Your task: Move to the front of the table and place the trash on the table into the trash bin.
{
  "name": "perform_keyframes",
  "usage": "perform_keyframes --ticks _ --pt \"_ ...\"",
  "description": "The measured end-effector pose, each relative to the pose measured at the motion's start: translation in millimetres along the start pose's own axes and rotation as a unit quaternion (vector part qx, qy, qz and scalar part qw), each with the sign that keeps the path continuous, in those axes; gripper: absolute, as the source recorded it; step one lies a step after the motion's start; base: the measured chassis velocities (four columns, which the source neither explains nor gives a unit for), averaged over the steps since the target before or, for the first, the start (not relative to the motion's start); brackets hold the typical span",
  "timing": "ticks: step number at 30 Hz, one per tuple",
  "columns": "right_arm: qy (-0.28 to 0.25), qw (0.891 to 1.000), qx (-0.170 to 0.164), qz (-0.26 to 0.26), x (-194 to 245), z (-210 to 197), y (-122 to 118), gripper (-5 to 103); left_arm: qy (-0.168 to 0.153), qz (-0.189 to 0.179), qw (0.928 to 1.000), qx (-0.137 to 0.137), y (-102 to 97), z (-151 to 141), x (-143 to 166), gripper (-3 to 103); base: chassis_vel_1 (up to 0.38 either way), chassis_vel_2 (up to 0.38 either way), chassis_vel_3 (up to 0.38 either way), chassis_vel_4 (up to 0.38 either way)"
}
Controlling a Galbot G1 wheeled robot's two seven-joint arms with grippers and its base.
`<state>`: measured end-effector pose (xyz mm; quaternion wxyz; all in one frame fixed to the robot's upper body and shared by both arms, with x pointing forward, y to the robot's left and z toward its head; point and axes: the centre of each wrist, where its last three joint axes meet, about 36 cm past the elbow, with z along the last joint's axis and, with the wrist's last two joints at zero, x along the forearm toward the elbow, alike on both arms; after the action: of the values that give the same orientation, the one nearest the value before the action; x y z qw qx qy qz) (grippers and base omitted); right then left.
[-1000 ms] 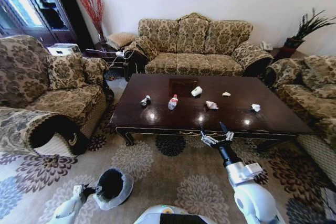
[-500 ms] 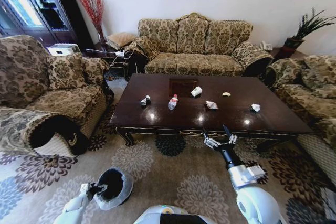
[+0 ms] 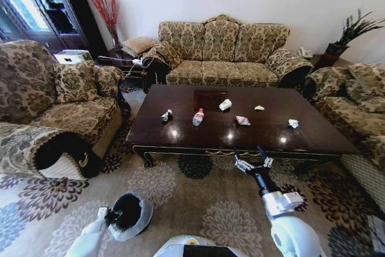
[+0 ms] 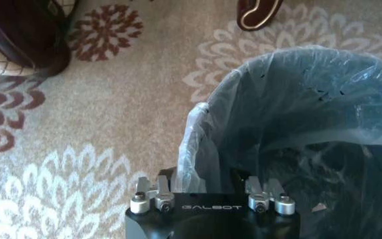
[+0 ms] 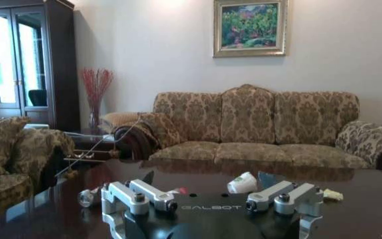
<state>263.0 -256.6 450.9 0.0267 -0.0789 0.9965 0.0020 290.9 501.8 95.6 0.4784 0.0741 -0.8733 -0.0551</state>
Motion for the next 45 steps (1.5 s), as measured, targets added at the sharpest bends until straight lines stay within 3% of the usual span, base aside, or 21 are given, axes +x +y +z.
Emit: perform_keyframes --ticks 2,6,8,16,17,22,28,35,38,40,41,42,45 --pt "0.000 1.000 0.000 0.001 0 0 0 100 0.001 0.000 1.0000 0.001 0.1 0 0 56 0.000 0.000 0.000 0.000" --pt "0.002 1.000 -0.001 0.004 2 0 1 100 0.003 0.001 1.0000 0.004 1.2 1 1 43 0.000 0.000 0.000 0.000" --pt "0.002 1.000 -0.001 0.004 2 0 1 100 -0.001 0.000 0.9998 0.017 1.8 4 3 36 0.000 0.000 0.000 0.000" --pt "-0.001 1.000 -0.002 0.006 1 -1 2 100 -0.004 -0.001 0.9994 0.035 3.3 12 10 20 0.000 0.000 0.000 0.000" --pt "-0.001 1.000 -0.003 0.007 1 -1 2 100 -0.005 -0.001 0.9992 0.040 3.8 14 12 12 0.000 0.000 0.000 0.000" --pt "-0.003 1.000 -0.007 0.010 2 0 4 100 -0.011 0.001 0.9983 0.058 4.2 16 24 2 0.000 0.000 0.000 0.000" --pt "-0.006 1.000 -0.013 0.011 -1 1 7 100 -0.028 -0.005 0.9971 0.071 5.5 15 36 0 0.000 0.000 0.000 0.000" --pt "-0.011 1.000 -0.022 0.013 -5 3 6 100 -0.055 -0.031 0.9919 0.110 13.9 30 65 0 0.000 0.000 0.000 0.000" --pt "-0.019 0.999 -0.031 0.014 -15 6 5 100 -0.099 -0.047 0.9820 0.154 21.9 27 111 0 0.000 0.000 0.000 0.000" --pt "-0.022 0.999 -0.034 0.014 -19 8 5 100 -0.110 -0.049 0.9794 0.162 23.6 27 123 0 0.000 0.000 0.000 0.000" --pt "-0.033 0.998 -0.045 0.010 -26 11 6 100 -0.137 -0.063 0.9720 0.181 30.2 26 158 0 0.000 0.000 0.000 0.000" --pt "-0.033 0.998 -0.045 0.010 -26 11 6 100 -0.137 -0.063 0.9720 0.181 30.2 26 158 0 0.000 0.000 0.000 0.000" --pt "-0.062 0.997 -0.056 -0.003 -40 16 8 100 -0.199 -0.096 0.9555 0.195 44.5 11 232 0 0.000 0.000 0.000 0.000"
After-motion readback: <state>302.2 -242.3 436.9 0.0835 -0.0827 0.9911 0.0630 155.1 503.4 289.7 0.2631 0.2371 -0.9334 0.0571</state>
